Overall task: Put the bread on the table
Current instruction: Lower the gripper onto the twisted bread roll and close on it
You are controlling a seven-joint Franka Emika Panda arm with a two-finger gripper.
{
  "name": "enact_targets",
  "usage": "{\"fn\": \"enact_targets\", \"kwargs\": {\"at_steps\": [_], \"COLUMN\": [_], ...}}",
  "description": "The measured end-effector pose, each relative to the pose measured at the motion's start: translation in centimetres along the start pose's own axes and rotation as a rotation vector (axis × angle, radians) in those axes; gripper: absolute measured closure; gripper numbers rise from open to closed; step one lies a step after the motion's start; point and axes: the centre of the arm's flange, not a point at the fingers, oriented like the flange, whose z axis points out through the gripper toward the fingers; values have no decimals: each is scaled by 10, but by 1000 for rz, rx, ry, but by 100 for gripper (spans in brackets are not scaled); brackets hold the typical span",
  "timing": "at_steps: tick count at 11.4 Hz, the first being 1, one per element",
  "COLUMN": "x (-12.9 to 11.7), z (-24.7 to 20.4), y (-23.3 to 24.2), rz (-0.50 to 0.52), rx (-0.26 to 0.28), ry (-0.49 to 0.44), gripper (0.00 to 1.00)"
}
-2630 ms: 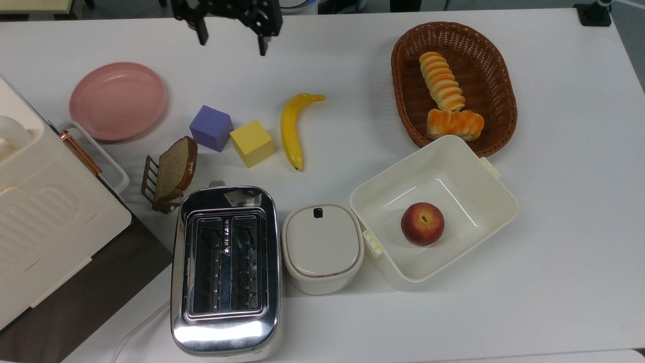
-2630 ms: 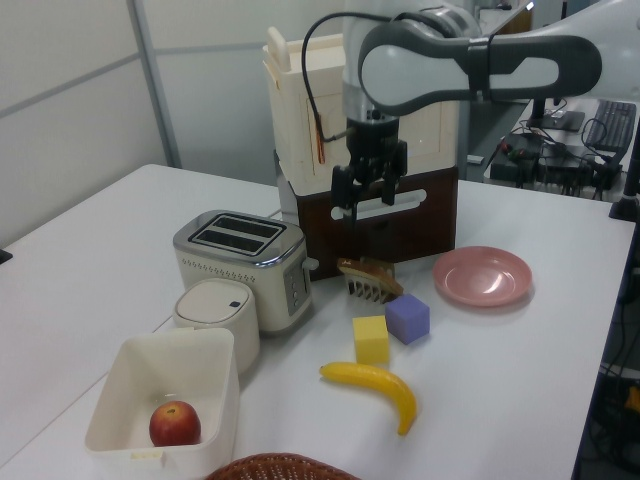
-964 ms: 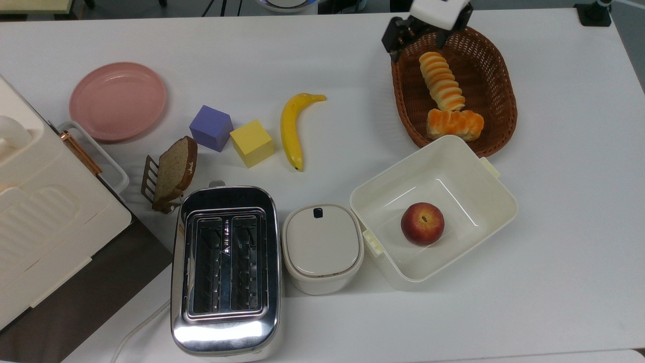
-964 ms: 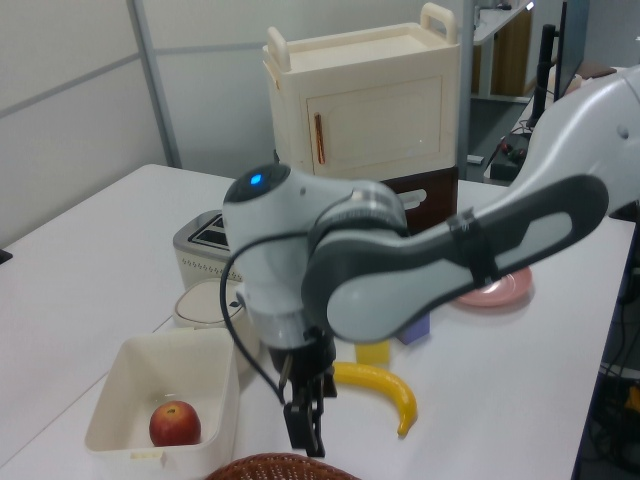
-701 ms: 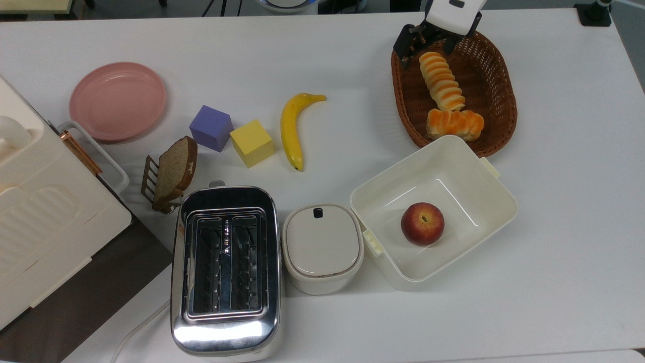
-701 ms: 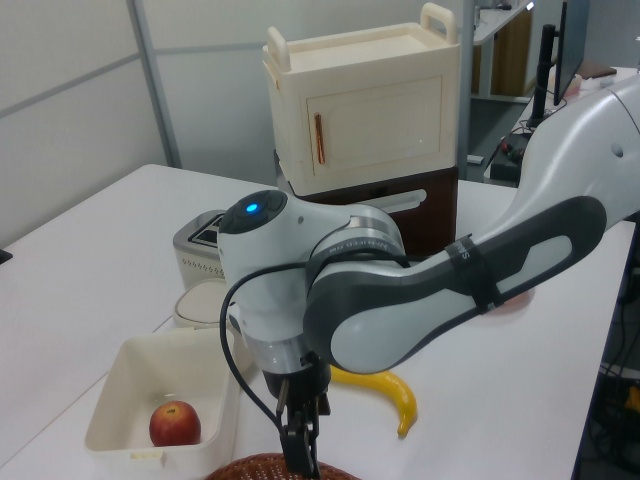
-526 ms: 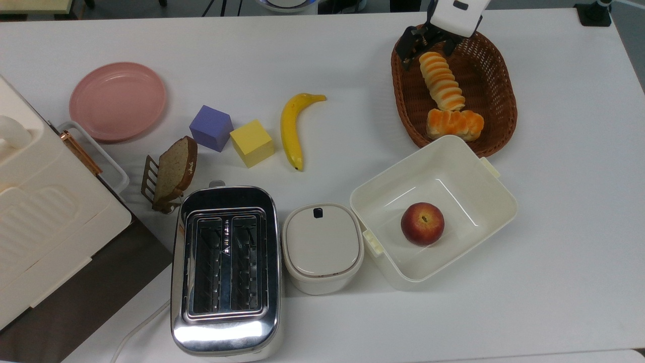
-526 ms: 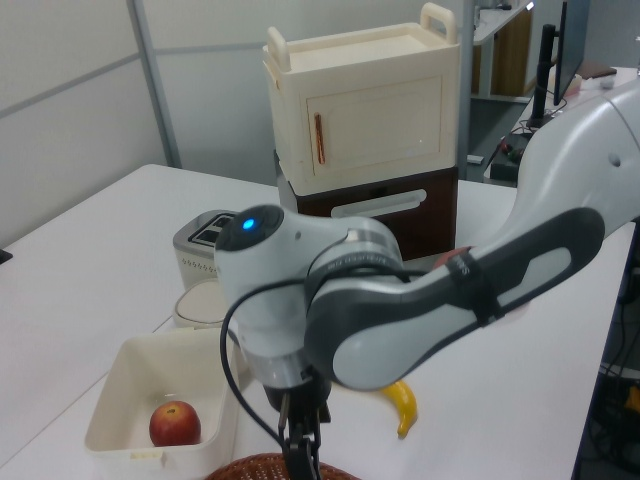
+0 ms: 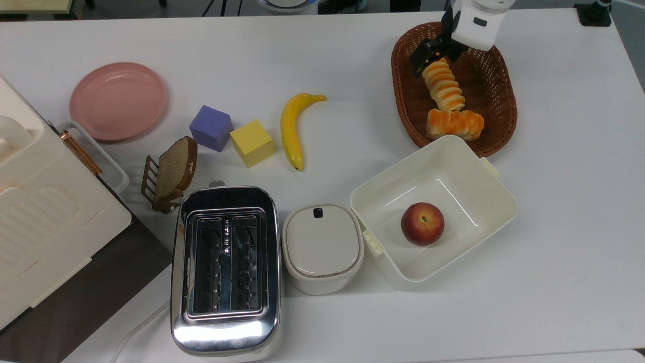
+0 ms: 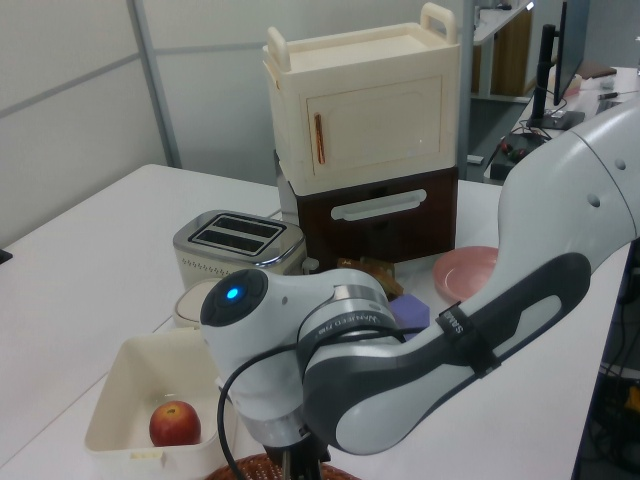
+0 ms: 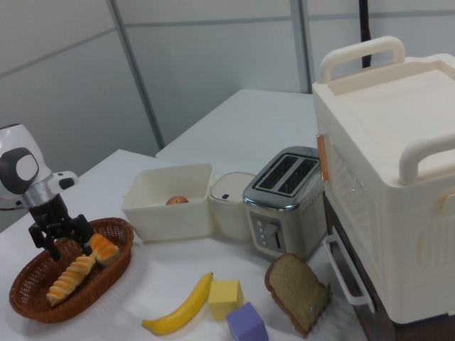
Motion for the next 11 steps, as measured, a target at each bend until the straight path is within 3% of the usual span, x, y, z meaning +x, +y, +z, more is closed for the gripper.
{"fn": "enact_targets", "kwargs": {"at_steps": [4,11], "x": [9,16], "z": [6,27], "y": [-9,-32], "rz": [-8,103], "rx": [-3,16], "ry": [45,73], "gripper": [0,0]}}
